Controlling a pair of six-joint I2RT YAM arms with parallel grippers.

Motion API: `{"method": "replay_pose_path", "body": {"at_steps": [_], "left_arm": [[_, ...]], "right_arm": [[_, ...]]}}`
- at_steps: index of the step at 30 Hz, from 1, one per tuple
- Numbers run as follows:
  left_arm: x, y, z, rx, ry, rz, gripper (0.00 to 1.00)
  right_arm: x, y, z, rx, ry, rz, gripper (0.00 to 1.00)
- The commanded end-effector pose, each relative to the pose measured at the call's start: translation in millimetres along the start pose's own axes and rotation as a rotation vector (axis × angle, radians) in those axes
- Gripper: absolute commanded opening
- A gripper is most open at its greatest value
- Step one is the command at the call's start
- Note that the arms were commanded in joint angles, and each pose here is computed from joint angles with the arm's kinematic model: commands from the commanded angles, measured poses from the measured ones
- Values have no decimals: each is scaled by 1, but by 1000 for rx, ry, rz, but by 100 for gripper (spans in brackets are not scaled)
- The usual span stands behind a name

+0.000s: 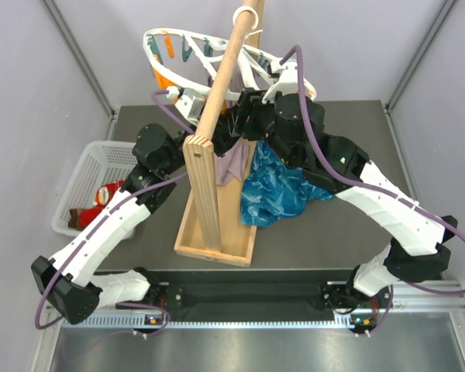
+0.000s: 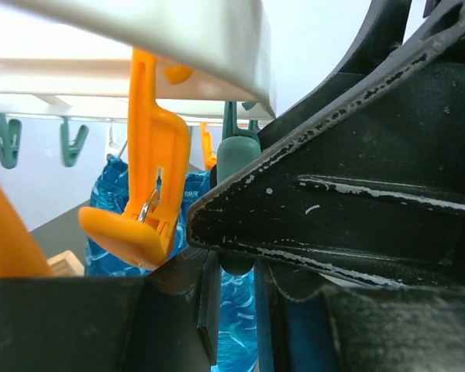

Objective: Clip the socks to the hanger
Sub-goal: Open the clamp at the hanger, then pick up the sock from the bin.

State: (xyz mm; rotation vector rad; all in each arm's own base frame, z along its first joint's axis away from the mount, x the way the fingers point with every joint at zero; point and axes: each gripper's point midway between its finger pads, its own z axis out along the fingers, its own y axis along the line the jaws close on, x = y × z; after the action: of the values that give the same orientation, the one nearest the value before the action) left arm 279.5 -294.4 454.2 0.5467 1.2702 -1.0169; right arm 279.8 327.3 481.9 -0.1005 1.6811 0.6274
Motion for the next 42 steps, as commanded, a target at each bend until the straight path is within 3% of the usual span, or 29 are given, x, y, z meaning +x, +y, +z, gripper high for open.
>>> {"method": "replay_pose_path", "body": {"at_steps": [1,6,8,9,10,11,13,14,15,18,25,28,32,35,39,42], "left_arm": [[-18,-2,-4,-17,-27,87,0],[-18,-3,-5,-14,-26,93,0],[-17,-3,-5,-11,-22,94,0],[-17,-3,-5,-11,-22,94,0],[-17,-4,-6,-11,-22,94,0],[-16,-3,-7,-15,-19,92,3],[-14,3,-9,-52,-15,80,35],[-15,10,-13,-98,-18,76,46],[-11,16,-16,-137,-12,68,71],[-4,34,-33,-246,15,71,78],[14,73,-88,-424,84,32,77],[28,95,-114,-528,127,-26,70],[63,112,-147,-650,230,-113,47],[85,129,-191,-867,282,-150,40],[105,150,-260,-1191,313,-179,40],[113,163,-292,-1345,389,-204,31]], "right_arm": [[-21,2,-1,10,-48,27,57],[-21,4,7,22,-52,24,53],[-21,3,8,31,-55,29,42],[-21,3,10,39,-60,30,34],[-21,2,11,40,-62,31,1],[-21,1,11,46,-63,35,0],[-19,-1,13,52,-60,28,0],[-18,-2,13,56,-59,31,0],[-17,-3,13,59,-59,32,0],[-13,-5,13,54,-54,32,0],[-6,-11,14,54,-43,22,0],[-7,-13,13,46,-47,20,0],[-4,-17,13,51,-43,11,0],[0,-19,13,42,-36,3,0],[7,-24,13,33,-22,-6,0],[10,-27,15,17,-20,-3,0]]}}
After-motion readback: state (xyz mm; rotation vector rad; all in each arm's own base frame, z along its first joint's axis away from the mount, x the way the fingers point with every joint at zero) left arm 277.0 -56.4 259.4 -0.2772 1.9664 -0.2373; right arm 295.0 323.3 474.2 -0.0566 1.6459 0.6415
